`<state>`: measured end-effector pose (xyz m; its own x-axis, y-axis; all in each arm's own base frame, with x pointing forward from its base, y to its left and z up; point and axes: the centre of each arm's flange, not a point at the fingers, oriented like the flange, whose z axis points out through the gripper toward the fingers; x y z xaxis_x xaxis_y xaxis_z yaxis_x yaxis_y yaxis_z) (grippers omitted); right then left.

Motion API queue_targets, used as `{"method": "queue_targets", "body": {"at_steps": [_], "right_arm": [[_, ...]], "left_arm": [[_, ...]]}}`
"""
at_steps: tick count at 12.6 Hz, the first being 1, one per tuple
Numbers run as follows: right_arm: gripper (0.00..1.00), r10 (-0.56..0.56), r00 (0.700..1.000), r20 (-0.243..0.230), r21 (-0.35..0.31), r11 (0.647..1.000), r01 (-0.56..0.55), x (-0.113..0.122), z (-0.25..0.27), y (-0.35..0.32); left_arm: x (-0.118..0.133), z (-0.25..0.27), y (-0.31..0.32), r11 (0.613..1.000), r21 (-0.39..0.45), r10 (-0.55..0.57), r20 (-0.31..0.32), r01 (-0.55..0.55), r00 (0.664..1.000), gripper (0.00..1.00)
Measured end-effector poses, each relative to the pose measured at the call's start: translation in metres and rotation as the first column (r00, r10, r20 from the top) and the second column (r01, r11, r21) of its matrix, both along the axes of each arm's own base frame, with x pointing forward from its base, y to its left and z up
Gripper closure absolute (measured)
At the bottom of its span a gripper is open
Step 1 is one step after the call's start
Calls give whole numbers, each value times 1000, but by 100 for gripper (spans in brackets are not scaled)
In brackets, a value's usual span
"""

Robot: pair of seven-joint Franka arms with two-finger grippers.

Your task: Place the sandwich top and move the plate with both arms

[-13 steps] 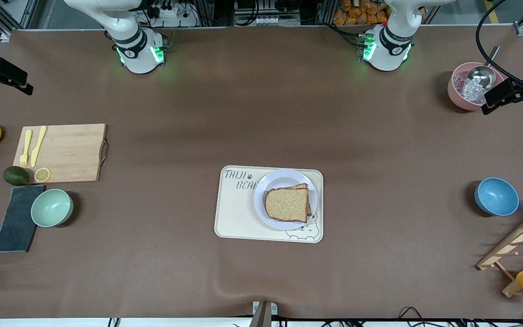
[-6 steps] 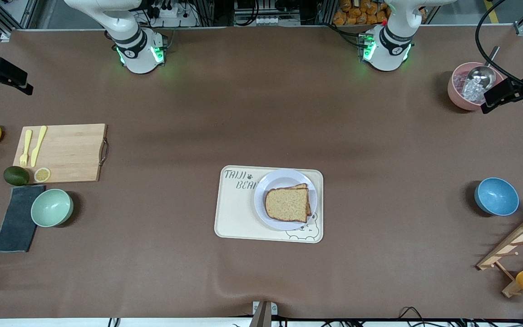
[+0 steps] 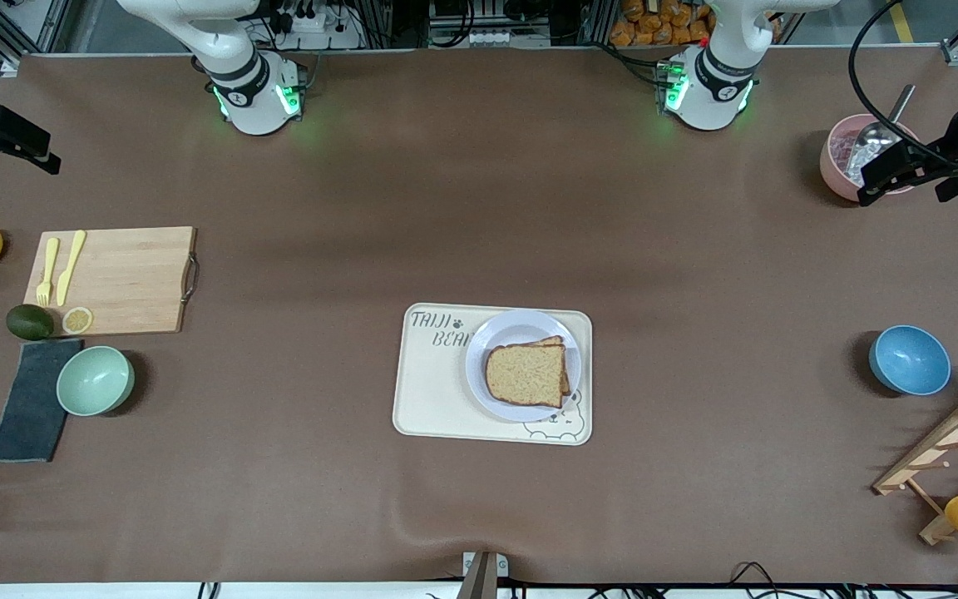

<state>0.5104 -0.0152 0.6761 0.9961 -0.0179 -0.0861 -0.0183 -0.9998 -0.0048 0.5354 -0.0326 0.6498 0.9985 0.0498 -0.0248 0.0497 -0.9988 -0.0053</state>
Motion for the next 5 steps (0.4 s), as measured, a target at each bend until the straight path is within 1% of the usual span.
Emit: {"method": "queue_targets", "body": {"at_steps": [5], "right_arm": [[0, 0, 1000, 0, 0, 1000, 0, 0, 0, 0]], "left_arm": [[-1, -2, 0, 1000, 1, 0, -12, 0, 1000, 0]]}}
